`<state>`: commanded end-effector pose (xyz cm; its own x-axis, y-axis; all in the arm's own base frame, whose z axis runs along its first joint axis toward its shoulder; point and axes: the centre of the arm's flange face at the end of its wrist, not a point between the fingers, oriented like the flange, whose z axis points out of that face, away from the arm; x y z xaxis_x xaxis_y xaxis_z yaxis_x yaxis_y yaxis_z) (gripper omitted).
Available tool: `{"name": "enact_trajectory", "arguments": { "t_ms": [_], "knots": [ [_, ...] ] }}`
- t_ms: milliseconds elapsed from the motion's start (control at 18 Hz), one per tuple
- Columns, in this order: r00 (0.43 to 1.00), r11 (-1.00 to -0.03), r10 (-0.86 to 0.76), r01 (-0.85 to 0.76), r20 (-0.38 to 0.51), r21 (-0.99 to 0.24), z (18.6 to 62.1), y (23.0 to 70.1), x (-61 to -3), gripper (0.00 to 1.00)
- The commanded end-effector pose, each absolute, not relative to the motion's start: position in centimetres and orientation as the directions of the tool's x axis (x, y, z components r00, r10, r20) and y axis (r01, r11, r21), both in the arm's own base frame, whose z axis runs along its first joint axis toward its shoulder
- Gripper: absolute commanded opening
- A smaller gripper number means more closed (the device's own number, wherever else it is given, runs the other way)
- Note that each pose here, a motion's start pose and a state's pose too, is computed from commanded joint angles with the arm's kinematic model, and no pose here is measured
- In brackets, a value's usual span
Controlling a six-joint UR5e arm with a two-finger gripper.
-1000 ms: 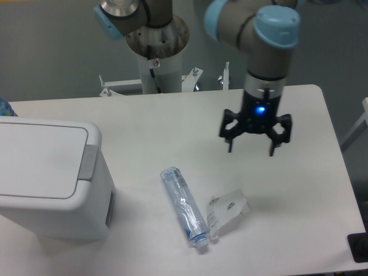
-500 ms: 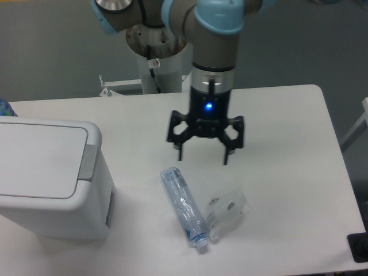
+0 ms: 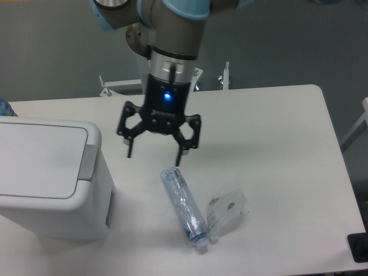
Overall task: Open the trash can
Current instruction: 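Move the open gripper toward the white trash can lid, then lower the gripper finger against the lid edge of the trash can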
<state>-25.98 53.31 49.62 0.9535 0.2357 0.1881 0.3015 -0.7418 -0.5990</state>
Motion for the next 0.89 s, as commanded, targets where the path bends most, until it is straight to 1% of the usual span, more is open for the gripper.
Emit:
{"name": "enact_trajectory", "arguments": {
  "t_ms": [500,889],
  "knots": [
    [0.965,-0.746,0.194,0.262,0.176,-0.612,48.1,55.4,-24.7,1.00],
    [0.964,-0.755,0.194,0.264,0.179,-0.601,47.3,55.8,-24.7,1.00]
  ]
}}
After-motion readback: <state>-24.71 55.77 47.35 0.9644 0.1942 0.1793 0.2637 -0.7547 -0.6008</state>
